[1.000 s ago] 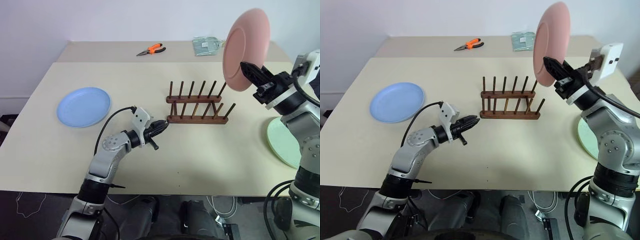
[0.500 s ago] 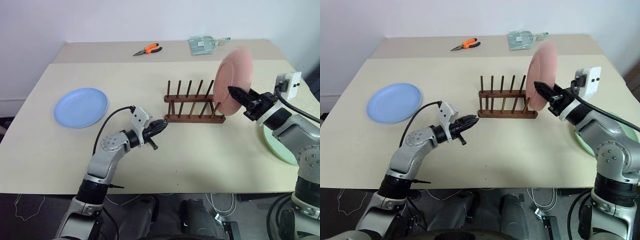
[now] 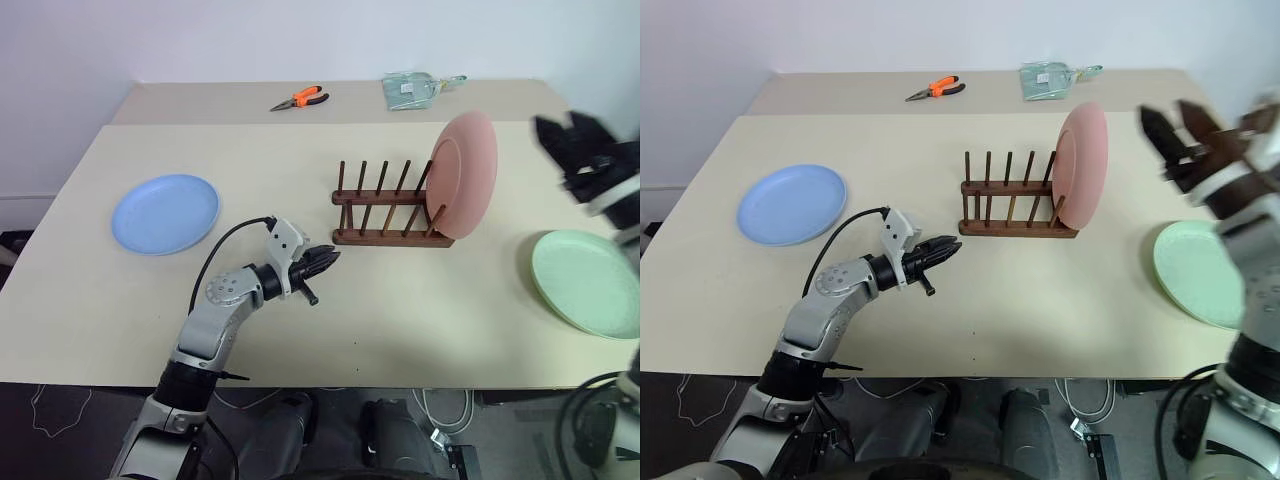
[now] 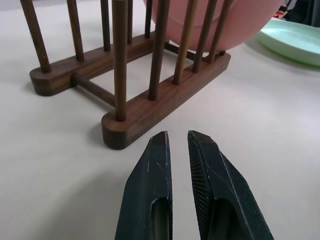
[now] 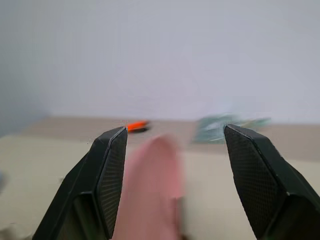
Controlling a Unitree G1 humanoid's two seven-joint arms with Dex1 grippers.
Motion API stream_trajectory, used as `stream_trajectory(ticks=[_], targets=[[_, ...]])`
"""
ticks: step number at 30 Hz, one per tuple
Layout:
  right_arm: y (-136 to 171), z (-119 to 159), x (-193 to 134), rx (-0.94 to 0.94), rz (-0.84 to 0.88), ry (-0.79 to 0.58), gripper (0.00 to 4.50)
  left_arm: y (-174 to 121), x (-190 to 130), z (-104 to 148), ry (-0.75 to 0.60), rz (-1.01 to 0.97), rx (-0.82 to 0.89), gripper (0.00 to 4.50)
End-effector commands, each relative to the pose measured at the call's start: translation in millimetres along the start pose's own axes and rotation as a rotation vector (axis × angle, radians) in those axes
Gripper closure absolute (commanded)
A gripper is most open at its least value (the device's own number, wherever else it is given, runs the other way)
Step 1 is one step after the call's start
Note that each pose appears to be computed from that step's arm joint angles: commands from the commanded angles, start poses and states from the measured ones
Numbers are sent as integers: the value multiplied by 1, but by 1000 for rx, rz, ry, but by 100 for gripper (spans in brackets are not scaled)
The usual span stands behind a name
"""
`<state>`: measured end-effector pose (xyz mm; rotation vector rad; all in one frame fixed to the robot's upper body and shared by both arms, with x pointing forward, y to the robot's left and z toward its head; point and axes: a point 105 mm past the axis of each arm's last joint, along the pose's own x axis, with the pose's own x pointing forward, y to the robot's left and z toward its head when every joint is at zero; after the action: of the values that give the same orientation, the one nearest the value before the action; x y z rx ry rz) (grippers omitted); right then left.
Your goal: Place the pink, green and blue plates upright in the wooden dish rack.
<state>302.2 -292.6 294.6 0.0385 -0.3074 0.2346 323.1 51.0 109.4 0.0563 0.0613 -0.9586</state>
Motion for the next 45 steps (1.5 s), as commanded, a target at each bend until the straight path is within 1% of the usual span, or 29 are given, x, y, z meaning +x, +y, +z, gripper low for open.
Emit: stream_trajectory(ticks=[1,2,3,4,6,9,10,12,13,15,17,20,22,23,26,28,29,30,31,32,33,34,35,37,39,40,42,44,45], targets=[[-19,-33,-15,-112,-82,192,84,-2,3,8,-30,-29,31,394],[-17,-53,-20,-185,-75,297,53,-4,4,7,-26,-39,36,394],[-16,-67,-25,-237,-64,364,12,-4,5,7,-24,-46,40,394],[-14,-74,-27,-271,-54,402,4,-5,6,7,-23,-50,42,394],[-14,-89,-33,-318,-56,472,4,-6,7,6,-21,-56,45,394],[-22,-138,-57,-412,-110,688,4,-8,8,5,-16,-68,51,394],[-24,-147,-63,-449,-119,736,4,-8,8,5,-14,-71,53,394],[-28,-157,-69,-489,-140,780,4,-9,8,3,-9,-75,58,394],[-31,-161,-71,-487,-159,794,28,-9,7,3,-7,-76,60,394],[-39,-168,-76,-517,-192,829,94,-9,7,3,-5,-75,63,394],[-43,-172,-79,-535,-207,849,194,-9,7,3,-4,-73,65,394],[-44,-173,-77,-533,-212,839,354,-8,6,3,-3,-67,68,394],[-45,-171,-74,-536,-228,824,447,-8,5,2,-2,-66,68,394],[-46,-169,-73,-534,-239,816,447,-8,4,2,-2,-65,69,394],[-47,-154,-59,-564,-246,735,447,-7,3,1,0,-61,70,394],[-42,-133,-42,-614,-229,617,447,-6,2,1,0,-57,71,394],[-40,-117,-31,-620,-236,535,447,-5,1,1,-1,-53,71,394],[-38,-107,-24,-621,-241,482,447,-5,1,1,-1,-50,72,394],[-34,-87,-13,-606,-247,387,447,-3,-1,1,-3,-45,71,394],[-26,-59,1,-579,-235,259,447,0,-4,2,-7,-33,74,394],[-13,-25,14,-523,-203,108,447,4,-7,4,-13,-15,77,394],[-3,-2,20,-484,-177,7,447,7,-10,5,-17,-2,79,394],[8,20,25,-387,-138,-90,447,11,-12,6,-21,18,81,394],[32,49,27,-179,2,-217,447,22,-19,6,-25,63,87,394],[66,72,24,-36,195,-307,447,32,-26,6,-24,108,91,394],[83,82,22,46,284,-348,447,37,-29,5,-21,128,95,394],[103,91,20,154,381,-381,447,41,-33,5,-19,149,99,394],[137,91,20,339,530,-392,447,44,-36,5,-19,163,102,394],[153,85,22,456,581,-376,447,44,-37,5,-21,167,101,394]])
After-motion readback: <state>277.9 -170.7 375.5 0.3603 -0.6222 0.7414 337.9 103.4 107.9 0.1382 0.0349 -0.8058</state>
